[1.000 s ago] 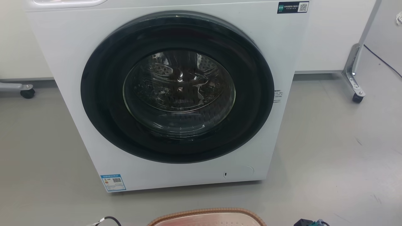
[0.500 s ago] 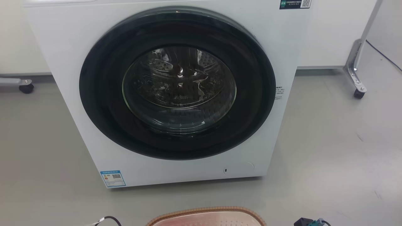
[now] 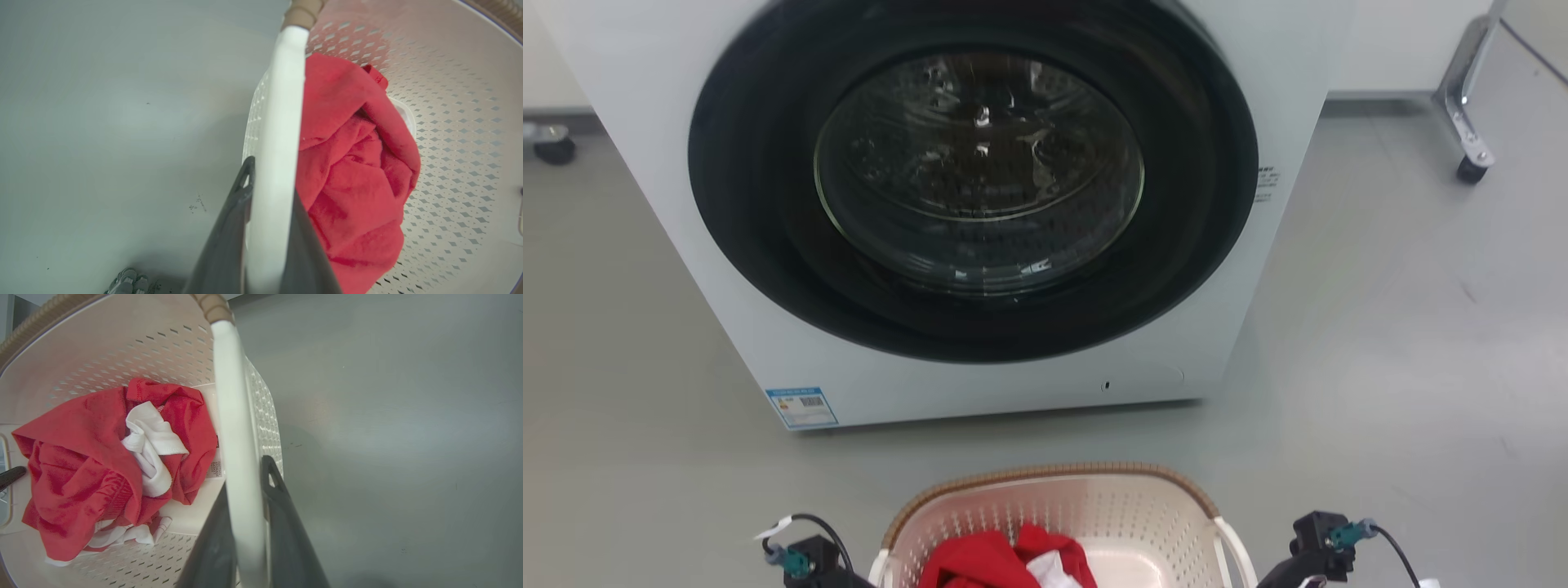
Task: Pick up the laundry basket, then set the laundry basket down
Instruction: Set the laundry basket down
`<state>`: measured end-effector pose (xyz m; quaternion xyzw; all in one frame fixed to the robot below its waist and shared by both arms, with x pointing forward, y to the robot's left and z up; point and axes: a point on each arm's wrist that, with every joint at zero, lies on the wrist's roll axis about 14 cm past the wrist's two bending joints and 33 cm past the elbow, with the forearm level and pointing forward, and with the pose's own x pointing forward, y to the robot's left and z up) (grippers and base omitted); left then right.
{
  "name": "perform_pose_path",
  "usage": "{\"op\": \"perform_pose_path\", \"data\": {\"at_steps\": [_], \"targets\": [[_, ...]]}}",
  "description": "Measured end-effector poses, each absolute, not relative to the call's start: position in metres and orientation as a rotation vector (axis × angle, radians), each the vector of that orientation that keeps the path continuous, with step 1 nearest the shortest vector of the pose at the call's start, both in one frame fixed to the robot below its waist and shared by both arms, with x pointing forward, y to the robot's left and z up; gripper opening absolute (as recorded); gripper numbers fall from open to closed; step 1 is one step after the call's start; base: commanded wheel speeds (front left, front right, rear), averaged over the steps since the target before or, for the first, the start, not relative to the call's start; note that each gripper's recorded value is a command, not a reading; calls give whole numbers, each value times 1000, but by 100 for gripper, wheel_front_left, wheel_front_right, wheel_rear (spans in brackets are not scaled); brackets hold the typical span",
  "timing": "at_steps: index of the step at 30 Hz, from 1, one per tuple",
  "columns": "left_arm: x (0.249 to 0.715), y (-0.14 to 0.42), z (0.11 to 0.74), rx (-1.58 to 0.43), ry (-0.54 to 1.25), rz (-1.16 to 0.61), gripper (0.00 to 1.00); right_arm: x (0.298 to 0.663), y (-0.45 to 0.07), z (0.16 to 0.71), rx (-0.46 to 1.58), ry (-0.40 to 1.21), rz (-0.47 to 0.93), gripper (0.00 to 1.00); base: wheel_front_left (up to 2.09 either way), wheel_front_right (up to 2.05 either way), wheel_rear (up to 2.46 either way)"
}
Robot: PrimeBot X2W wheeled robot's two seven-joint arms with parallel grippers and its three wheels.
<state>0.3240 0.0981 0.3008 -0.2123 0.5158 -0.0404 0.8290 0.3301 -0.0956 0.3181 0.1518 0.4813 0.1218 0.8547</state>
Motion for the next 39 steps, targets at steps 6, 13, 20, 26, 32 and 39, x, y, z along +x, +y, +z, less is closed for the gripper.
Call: {"op": "perform_pose_path", "data": {"at_steps": [6, 13, 20, 26, 32, 39], "targets": [[348, 97, 296, -440, 1063, -79, 0, 353, -98, 313, 314, 982, 250, 0, 0, 0, 0], [375, 96, 286, -441, 1033, -65, 0, 383, -99, 305, 292, 948, 252, 0, 0, 0, 0], [402, 98, 273, -430, 1011, -48, 0, 409, -97, 291, 274, 923, 263, 0, 0, 0, 0], [424, 101, 258, -417, 995, -34, 0, 430, -95, 276, 262, 909, 268, 0, 0, 0, 0], [444, 102, 236, -390, 998, -37, 0, 451, -95, 254, 244, 905, 266, 0, 0, 0, 0], [458, 99, 214, -381, 1016, -44, 0, 465, -98, 231, 239, 913, 258, 0, 0, 0, 0]]}}
